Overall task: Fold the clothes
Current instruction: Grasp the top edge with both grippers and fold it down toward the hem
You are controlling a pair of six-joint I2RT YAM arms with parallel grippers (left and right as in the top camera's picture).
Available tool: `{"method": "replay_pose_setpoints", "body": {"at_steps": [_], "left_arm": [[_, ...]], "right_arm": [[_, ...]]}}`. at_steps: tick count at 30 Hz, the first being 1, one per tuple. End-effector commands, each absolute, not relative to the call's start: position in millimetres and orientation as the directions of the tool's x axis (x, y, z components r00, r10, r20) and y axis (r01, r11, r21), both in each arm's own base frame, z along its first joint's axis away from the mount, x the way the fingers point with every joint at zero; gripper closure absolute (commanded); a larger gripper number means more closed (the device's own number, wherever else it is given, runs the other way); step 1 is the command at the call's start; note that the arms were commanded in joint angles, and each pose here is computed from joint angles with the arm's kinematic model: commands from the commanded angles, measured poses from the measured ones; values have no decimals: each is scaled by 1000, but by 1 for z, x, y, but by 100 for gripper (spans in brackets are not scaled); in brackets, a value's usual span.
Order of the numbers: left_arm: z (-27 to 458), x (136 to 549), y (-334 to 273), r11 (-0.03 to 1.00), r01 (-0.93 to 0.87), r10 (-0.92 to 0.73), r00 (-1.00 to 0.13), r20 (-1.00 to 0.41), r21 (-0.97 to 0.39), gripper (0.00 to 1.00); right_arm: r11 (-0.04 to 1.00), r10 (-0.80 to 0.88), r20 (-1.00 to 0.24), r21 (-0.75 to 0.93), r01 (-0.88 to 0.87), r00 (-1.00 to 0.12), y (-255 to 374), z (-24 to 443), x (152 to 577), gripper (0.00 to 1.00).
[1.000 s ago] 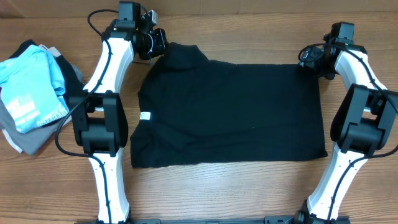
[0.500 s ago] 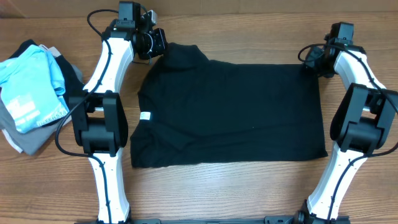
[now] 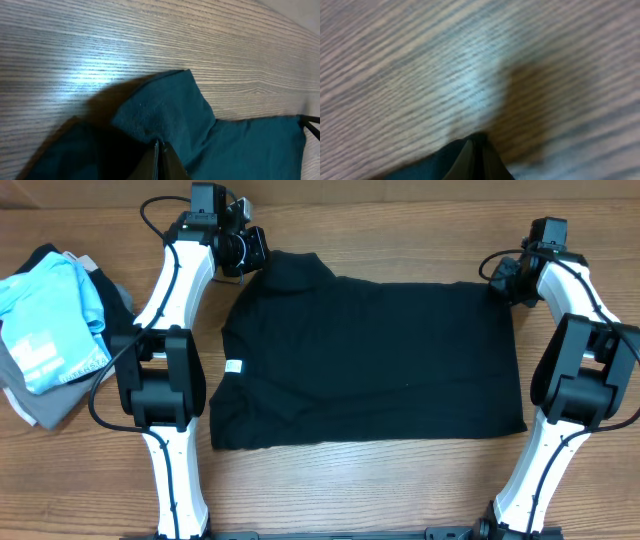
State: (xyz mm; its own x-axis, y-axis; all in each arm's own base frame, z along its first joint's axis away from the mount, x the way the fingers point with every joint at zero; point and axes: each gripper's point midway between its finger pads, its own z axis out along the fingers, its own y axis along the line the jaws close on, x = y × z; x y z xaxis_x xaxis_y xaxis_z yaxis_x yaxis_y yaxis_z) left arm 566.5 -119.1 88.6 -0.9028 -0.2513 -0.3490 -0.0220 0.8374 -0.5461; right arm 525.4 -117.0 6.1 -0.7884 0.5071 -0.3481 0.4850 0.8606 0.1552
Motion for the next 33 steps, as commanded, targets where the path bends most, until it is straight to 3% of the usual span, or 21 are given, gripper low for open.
{"method": "replay_pose_setpoints", "body": {"at_steps": [1,5,13,24,33], "left_arm": [[113,566,-117,844,21,-229,-889,-397,-535,96],[137,559,-111,850,33,-225,-880,-419,-526,96],[178,505,-107,853,-10,-209,-922,-325,-521,96],[184,399,-118,828,-121,-119,-992,38,-547,96],[185,348,-122,848,-90,11,-982,188,-523,96]], "right_arm": [[824,561,-343,144,549,-753,-133,13,526,96],[814,574,-341,141,563,-744,-144,39,527,96],[802,586,-262,54,595,-767,-150,77,500,96],[797,591,-5,-150,585,-806,-145,72,421,96],[801,589,118,-218,558,-800,-140,76,388,96]]}}
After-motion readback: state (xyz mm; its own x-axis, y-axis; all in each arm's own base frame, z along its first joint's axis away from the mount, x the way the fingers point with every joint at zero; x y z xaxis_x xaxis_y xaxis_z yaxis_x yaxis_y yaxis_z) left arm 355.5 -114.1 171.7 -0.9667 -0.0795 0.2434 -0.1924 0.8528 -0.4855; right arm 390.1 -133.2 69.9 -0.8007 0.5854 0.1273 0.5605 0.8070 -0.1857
